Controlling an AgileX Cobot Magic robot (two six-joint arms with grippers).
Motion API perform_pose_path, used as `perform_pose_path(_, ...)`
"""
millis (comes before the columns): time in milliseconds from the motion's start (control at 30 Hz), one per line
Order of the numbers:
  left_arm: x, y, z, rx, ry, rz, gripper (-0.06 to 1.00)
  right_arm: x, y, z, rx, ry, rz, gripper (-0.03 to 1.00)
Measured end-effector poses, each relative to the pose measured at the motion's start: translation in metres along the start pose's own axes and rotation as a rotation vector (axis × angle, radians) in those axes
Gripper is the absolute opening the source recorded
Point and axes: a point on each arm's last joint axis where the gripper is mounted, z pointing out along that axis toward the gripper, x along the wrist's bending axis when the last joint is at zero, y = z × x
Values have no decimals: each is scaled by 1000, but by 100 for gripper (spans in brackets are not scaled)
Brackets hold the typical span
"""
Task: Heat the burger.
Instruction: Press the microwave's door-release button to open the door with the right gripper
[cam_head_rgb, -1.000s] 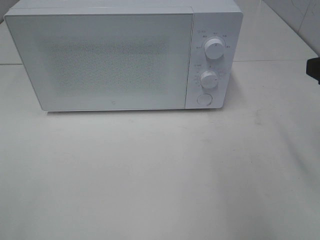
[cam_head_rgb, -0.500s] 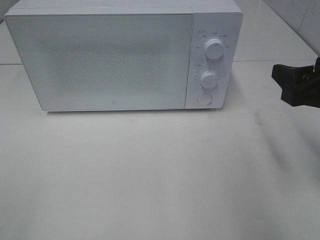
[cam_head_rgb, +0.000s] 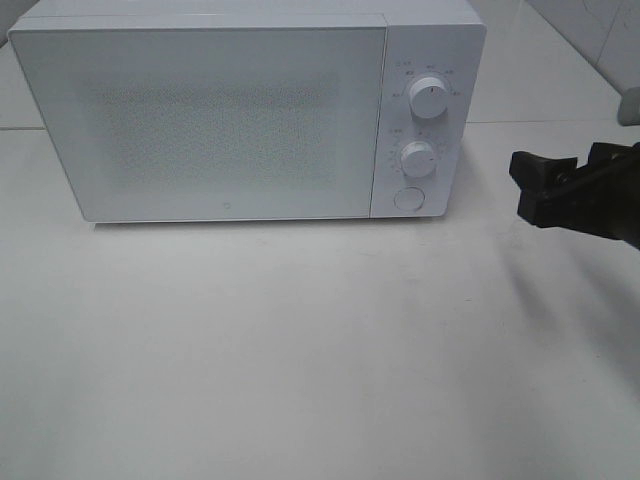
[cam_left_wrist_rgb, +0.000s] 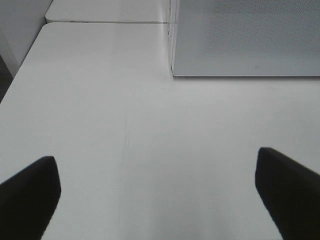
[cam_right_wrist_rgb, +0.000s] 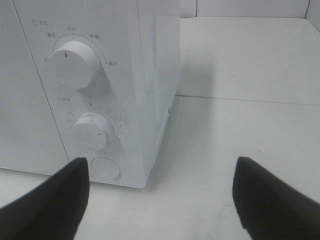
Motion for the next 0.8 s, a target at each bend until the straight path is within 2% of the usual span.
perform_pose_path(200,0,0,0,0,0,0,98,17,-15,8,14,-53,-22,76)
perform_pose_path(267,0,0,0,0,0,0,98,30,-25,10,16,-77,-38,76)
perform_pose_path(367,0,0,0,0,0,0,98,33,-27,10,17,-80,-44,76)
perform_pose_path(533,0,0,0,0,0,0,98,56,-43,7,31,-124,-44,76)
perform_pose_path(733,0,0,0,0,0,0,98,66,-48,9,45,-172,-16,76)
perform_pose_path(800,0,0,0,0,0,0,98,79,-47,14,34,-175,-18,76)
